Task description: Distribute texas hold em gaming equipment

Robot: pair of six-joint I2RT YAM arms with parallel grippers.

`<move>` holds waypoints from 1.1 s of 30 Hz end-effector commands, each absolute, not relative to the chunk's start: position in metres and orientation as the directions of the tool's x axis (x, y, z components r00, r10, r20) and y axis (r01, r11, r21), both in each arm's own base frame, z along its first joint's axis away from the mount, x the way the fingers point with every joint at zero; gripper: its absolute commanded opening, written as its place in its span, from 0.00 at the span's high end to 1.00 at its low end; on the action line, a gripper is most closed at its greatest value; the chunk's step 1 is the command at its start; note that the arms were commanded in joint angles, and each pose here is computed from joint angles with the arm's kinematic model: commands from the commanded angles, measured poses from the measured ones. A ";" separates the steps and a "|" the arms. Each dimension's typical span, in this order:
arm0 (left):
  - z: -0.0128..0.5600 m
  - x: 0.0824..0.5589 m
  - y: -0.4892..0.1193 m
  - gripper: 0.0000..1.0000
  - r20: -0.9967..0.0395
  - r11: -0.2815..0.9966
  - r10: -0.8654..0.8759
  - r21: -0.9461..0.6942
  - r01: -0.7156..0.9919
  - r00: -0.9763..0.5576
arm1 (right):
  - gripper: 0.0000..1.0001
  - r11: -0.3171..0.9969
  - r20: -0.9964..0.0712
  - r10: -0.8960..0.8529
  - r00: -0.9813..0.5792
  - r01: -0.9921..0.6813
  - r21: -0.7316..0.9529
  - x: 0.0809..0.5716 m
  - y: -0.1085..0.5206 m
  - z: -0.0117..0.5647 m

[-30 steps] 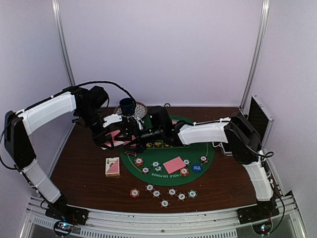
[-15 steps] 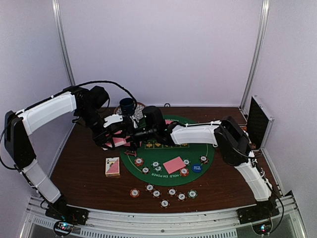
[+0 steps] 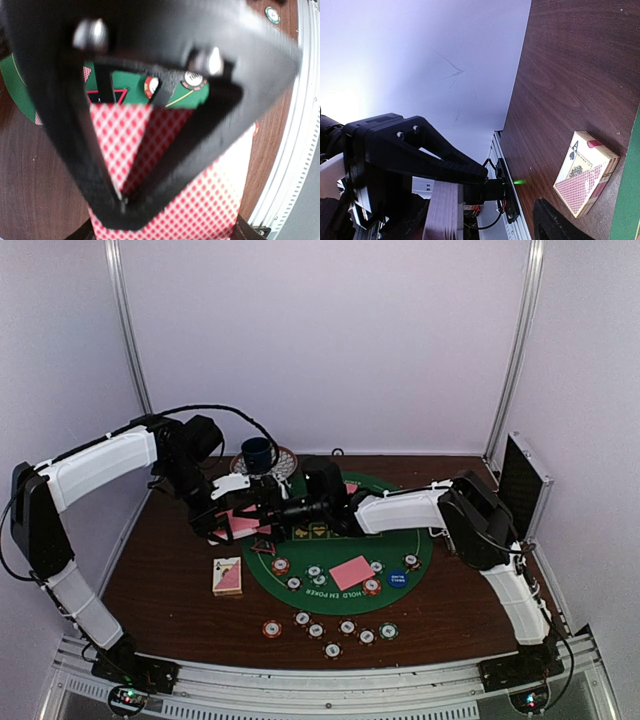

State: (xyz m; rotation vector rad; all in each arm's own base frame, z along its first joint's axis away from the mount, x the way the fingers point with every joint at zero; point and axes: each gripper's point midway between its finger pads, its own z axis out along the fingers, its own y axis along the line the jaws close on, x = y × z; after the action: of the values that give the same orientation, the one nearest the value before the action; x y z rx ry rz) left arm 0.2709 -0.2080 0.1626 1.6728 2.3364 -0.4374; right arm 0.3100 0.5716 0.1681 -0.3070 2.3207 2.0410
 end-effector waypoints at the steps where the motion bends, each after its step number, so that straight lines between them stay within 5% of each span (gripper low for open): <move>1: 0.177 0.273 -0.211 1.00 -0.398 0.285 0.869 -0.081 0.955 -0.293 | 0.33 0.167 -0.115 -0.102 -0.988 -0.131 0.977 0.320 0.550 0.157; 20: 0.173 0.274 -0.209 1.00 -0.385 0.289 0.873 -0.081 0.954 -0.298 | 0.47 0.100 -0.198 -0.126 -0.972 -0.211 0.972 0.303 0.533 0.221; 33: 0.172 0.274 -0.207 1.00 -0.378 0.291 0.876 -0.076 0.954 -0.298 | 0.76 0.081 -0.191 -0.138 -0.972 -0.203 0.976 0.296 0.528 0.232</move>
State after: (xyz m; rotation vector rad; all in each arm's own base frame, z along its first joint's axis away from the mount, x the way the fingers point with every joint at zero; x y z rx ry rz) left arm 0.2704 -0.2057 0.1618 1.6796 2.3427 -0.4257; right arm 0.3003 0.5341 0.2105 -0.3175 2.3195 2.0402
